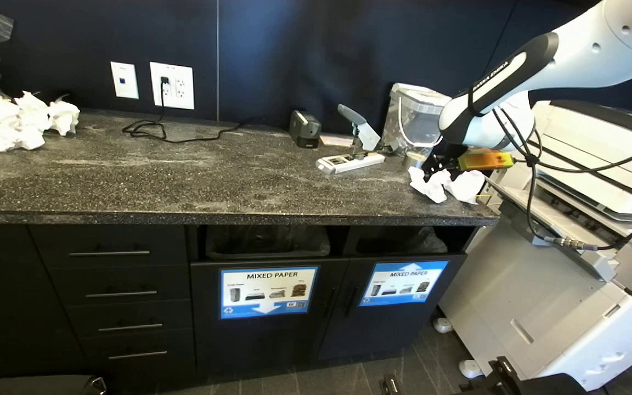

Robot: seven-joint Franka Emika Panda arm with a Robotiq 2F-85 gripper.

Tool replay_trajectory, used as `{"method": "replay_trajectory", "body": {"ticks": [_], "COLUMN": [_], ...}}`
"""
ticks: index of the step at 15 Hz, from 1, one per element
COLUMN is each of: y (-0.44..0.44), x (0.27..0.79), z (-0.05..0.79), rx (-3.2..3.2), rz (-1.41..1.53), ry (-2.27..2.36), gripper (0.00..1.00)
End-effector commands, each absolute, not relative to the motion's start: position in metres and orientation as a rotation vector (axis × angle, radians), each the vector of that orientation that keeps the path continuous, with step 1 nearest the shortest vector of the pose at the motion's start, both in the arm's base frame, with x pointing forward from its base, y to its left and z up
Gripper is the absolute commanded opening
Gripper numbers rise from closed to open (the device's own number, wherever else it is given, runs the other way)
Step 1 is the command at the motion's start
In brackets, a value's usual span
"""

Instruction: Put the tissues into the rubbish bin.

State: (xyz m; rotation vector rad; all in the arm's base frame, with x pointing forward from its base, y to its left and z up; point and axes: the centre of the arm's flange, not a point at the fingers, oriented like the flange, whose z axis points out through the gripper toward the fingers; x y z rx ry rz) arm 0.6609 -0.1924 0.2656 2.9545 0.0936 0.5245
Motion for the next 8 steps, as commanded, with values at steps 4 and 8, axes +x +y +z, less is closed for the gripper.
{"method": "replay_trajectory", "body": {"ticks": [4, 8], "y": [-0.217, -0.225], "x": [0.692, 0.698], "z": [0.249, 0.235], "rx": [2.944, 2.965], "rz": [0.572, 0.583], "ry": [0.156, 0.183], "gripper": [1.0, 1.0]}}
